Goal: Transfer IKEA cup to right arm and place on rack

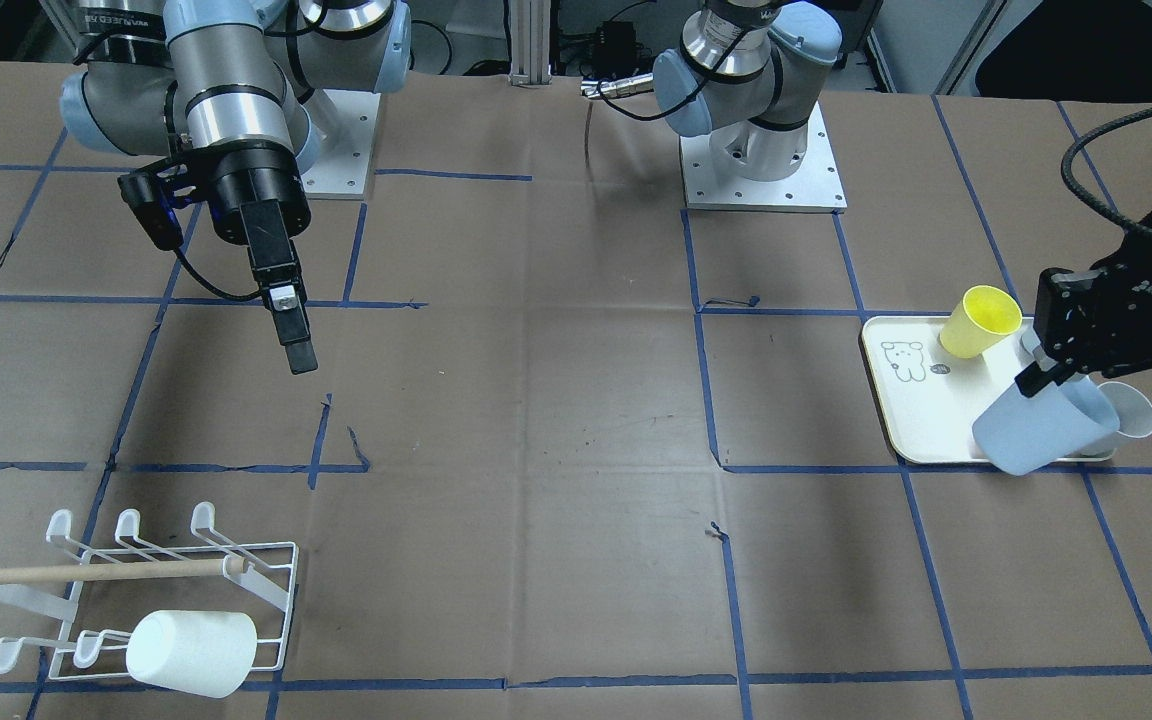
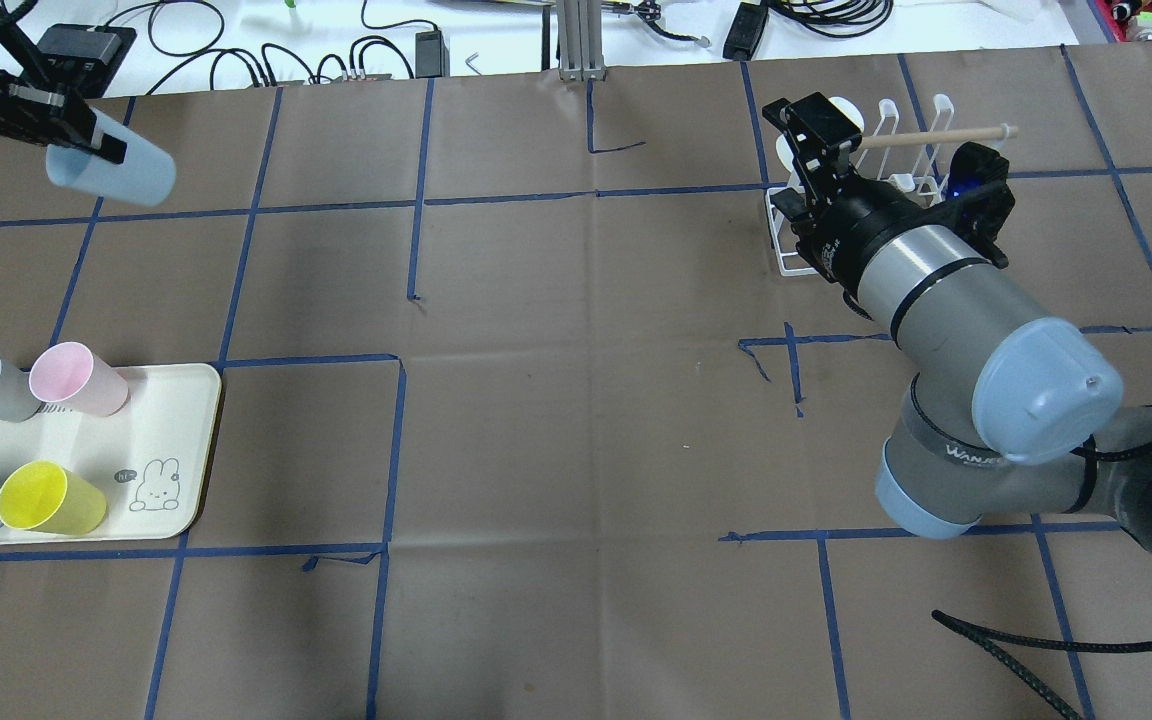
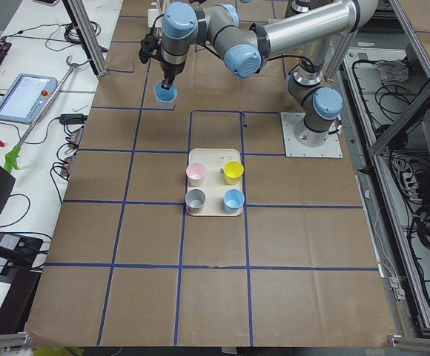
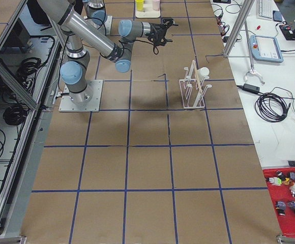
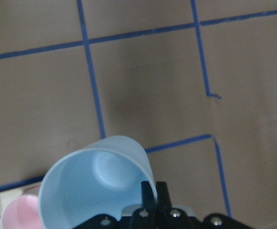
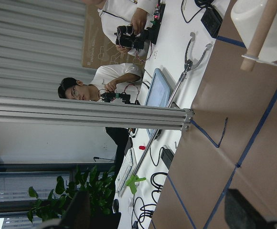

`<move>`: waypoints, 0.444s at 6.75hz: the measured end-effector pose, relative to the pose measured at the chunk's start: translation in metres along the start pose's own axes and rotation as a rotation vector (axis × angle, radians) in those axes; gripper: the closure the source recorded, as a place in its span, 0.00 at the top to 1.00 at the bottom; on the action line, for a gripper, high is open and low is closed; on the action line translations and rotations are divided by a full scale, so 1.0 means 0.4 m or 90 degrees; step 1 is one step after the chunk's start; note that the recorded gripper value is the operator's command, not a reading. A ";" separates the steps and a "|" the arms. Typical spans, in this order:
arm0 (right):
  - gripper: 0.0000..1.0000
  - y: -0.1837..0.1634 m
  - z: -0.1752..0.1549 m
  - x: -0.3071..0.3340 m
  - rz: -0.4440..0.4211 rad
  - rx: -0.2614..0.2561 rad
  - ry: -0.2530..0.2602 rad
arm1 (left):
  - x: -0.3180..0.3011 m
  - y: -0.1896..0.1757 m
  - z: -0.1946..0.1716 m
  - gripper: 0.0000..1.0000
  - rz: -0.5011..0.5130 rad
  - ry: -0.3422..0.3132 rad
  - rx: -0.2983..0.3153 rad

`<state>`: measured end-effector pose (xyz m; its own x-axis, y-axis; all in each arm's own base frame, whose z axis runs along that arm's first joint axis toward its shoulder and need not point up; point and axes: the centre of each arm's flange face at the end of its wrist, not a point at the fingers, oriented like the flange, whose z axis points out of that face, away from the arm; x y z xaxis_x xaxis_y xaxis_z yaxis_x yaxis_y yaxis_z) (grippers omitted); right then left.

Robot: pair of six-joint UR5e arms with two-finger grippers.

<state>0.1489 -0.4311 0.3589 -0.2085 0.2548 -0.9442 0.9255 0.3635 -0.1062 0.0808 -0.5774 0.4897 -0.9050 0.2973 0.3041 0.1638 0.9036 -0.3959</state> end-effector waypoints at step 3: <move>1.00 0.003 0.006 0.016 0.017 -0.002 0.010 | 0.116 -0.094 0.147 0.00 0.149 0.149 0.222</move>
<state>0.1495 -0.4313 0.3521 -0.1893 0.2784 -0.9416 0.9295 0.3600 -0.0804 0.0094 -0.6158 0.4677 -0.7405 0.5779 0.3432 0.1753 0.6590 -0.7314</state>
